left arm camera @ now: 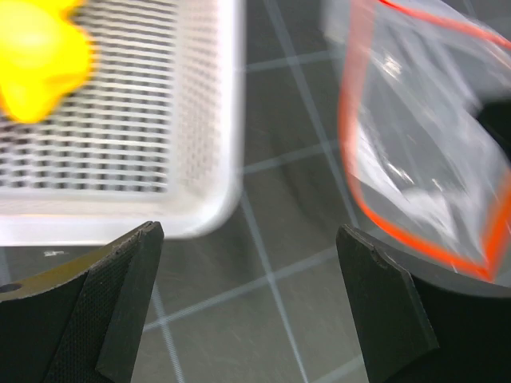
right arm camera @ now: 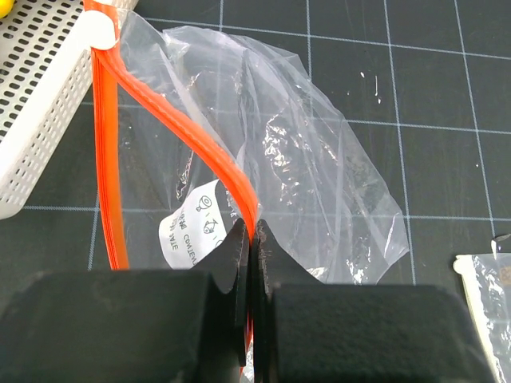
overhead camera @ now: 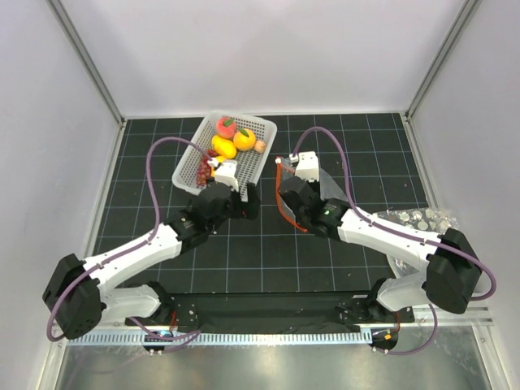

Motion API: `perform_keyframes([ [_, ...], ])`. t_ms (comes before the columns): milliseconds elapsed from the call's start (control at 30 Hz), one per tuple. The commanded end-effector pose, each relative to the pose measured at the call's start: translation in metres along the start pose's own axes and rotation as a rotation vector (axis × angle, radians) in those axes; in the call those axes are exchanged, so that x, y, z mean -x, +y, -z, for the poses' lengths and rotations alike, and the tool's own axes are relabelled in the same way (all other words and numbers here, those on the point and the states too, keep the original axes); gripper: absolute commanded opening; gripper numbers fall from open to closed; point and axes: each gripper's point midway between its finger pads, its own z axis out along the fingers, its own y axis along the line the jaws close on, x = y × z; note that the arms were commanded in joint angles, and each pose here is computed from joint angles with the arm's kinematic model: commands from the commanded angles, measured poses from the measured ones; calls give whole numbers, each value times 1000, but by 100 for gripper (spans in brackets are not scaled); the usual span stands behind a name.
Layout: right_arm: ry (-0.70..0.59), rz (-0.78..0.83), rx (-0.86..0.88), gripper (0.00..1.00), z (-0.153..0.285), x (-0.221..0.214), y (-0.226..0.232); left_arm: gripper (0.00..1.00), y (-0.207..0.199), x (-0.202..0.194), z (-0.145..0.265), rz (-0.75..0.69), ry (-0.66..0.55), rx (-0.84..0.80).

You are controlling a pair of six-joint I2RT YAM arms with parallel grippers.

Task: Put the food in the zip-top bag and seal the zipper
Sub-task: Open the zipper of the food storage bag, then pick up the fake fruit from the bin.

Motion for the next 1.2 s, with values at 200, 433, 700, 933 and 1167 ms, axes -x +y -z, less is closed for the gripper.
perform_keyframes([
  [200,-55,-84,12,1,7,26,0,100,83,15,-36,273,91,232],
  [433,-50,-87,43,1,9,26,4,100,102,49,-66,227,45,372],
  [700,-48,-93,66,1,10,27,7,100,135,77,-91,72,54,565],
  [933,-52,-100,89,1,12,28,9,100,160,65,-125,35,122,605],
  [1167,-46,-97,96,1,11,25,11,100,175,29,-161,-3,245,621],
])
